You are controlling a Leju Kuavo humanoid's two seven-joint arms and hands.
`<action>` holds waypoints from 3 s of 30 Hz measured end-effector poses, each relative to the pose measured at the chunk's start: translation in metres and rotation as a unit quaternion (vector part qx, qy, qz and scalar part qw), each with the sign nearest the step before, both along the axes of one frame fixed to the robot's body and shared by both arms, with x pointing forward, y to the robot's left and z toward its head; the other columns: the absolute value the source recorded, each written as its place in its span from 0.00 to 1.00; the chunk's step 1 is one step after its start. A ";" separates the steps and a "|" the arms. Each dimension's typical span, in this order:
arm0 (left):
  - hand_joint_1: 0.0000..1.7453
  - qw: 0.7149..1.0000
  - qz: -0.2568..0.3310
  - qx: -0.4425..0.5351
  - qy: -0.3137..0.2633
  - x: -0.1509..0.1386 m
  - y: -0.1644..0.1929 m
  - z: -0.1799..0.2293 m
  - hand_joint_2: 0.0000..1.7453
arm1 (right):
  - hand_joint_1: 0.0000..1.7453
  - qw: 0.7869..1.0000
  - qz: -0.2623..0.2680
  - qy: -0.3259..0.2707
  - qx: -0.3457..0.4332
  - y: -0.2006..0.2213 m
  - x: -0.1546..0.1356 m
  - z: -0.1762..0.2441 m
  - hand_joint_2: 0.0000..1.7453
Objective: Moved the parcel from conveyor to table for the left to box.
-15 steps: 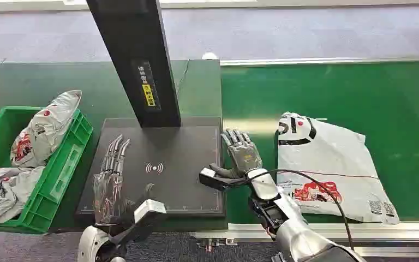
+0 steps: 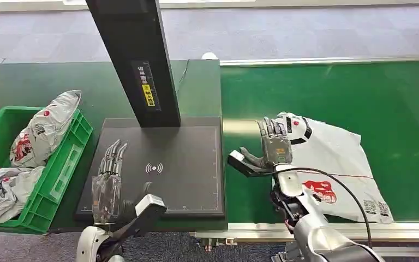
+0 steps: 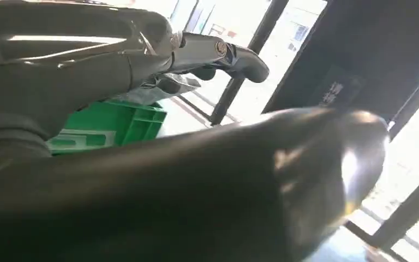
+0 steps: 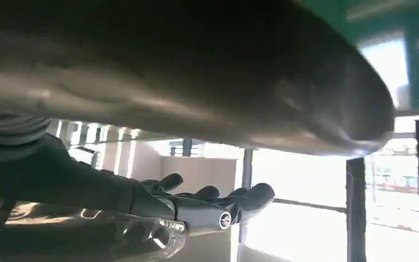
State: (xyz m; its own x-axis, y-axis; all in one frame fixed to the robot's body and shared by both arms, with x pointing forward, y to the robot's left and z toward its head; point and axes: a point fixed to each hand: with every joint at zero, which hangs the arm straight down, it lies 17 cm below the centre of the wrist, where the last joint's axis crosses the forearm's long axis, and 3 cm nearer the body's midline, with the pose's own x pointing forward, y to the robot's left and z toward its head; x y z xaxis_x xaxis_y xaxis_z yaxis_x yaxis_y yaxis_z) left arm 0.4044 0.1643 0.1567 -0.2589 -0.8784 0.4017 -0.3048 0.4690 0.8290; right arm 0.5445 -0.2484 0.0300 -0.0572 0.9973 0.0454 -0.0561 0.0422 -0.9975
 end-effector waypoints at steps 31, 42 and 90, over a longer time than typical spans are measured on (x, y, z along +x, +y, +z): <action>0.00 0.974 0.155 0.095 0.131 -0.030 0.133 -0.103 0.00 | 0.00 0.985 -0.082 0.131 -0.073 -0.073 -0.030 -0.063 0.00; 0.00 0.977 0.140 0.099 0.129 -0.022 0.121 -0.105 0.00 | 0.00 0.977 -0.166 0.108 -0.078 -0.112 -0.032 -0.053 0.00; 0.00 0.978 0.140 0.110 0.112 -0.016 0.128 -0.095 0.00 | 1.00 0.981 -0.144 0.128 -0.031 -0.077 -0.029 -0.058 0.00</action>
